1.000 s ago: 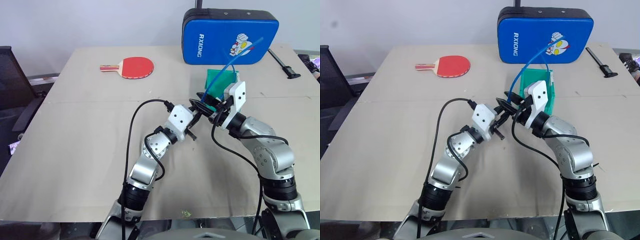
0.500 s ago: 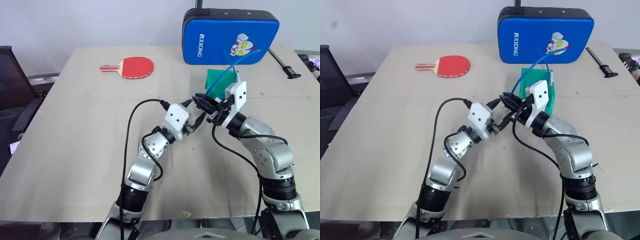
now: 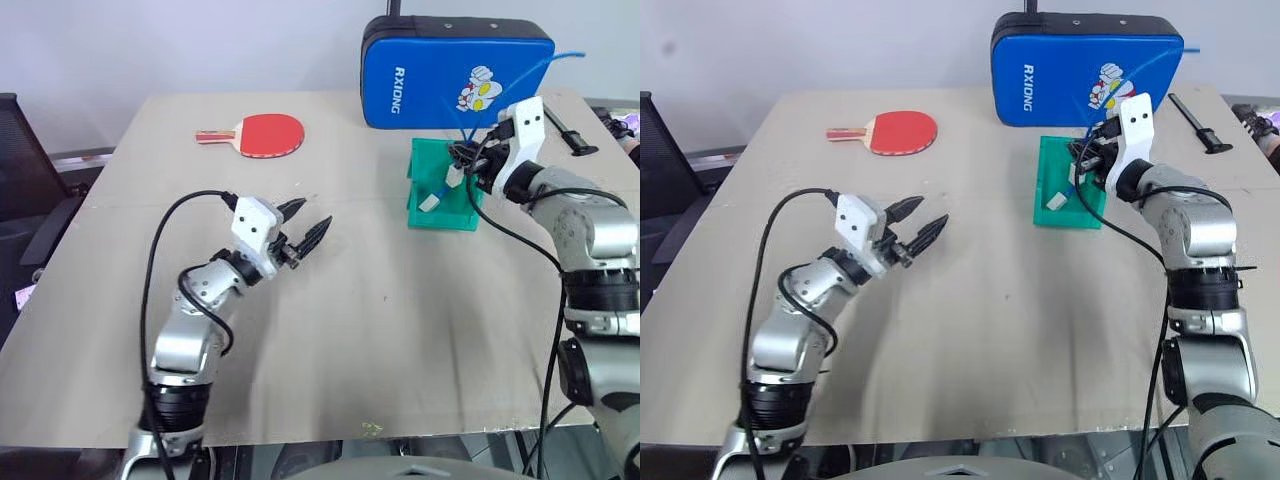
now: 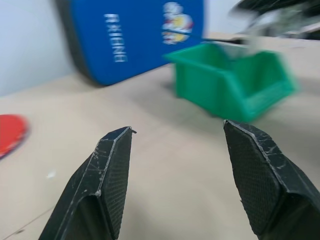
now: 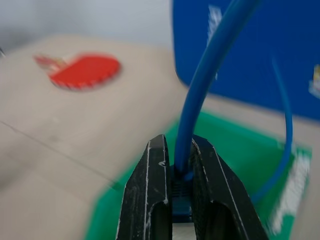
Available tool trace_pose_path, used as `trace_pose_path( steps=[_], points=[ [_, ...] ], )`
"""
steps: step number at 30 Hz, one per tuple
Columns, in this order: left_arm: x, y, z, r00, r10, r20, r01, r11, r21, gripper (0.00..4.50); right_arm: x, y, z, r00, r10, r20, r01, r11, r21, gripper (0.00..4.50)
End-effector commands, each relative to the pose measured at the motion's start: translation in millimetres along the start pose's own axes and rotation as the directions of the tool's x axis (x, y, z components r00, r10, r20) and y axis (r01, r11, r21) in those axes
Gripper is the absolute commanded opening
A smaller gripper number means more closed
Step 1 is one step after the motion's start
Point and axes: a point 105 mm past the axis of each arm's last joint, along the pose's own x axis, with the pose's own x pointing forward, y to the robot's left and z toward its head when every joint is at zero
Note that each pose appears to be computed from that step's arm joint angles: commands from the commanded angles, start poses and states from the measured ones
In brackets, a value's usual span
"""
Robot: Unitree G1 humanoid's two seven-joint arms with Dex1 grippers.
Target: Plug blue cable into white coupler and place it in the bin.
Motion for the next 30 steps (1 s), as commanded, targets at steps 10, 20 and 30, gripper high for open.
trace_pose_path(
  steps=[10,20,30],
  points=[
    [-18.4,-15.5,24.3,0.998,-0.057,0.012,0.057,0.998,-0.008,3.03,0.8,-20.8,29.1,0.998,-0.041,0.052,0.047,0.993,-0.110,4.44],
    [-61.8,-57.0,9.0,0.969,-0.233,-0.086,0.212,0.957,-0.199,3.03,-111.4,34.0,3.2,0.966,0.223,0.134,-0.200,0.966,-0.165,4.44],
    [-101.5,-71.5,-59.0,0.930,-0.077,-0.360,-0.003,0.976,-0.216,3.03,-183.5,69.2,-128.9,0.971,0.230,-0.058,-0.235,0.967,-0.099,4.44]
  ],
)
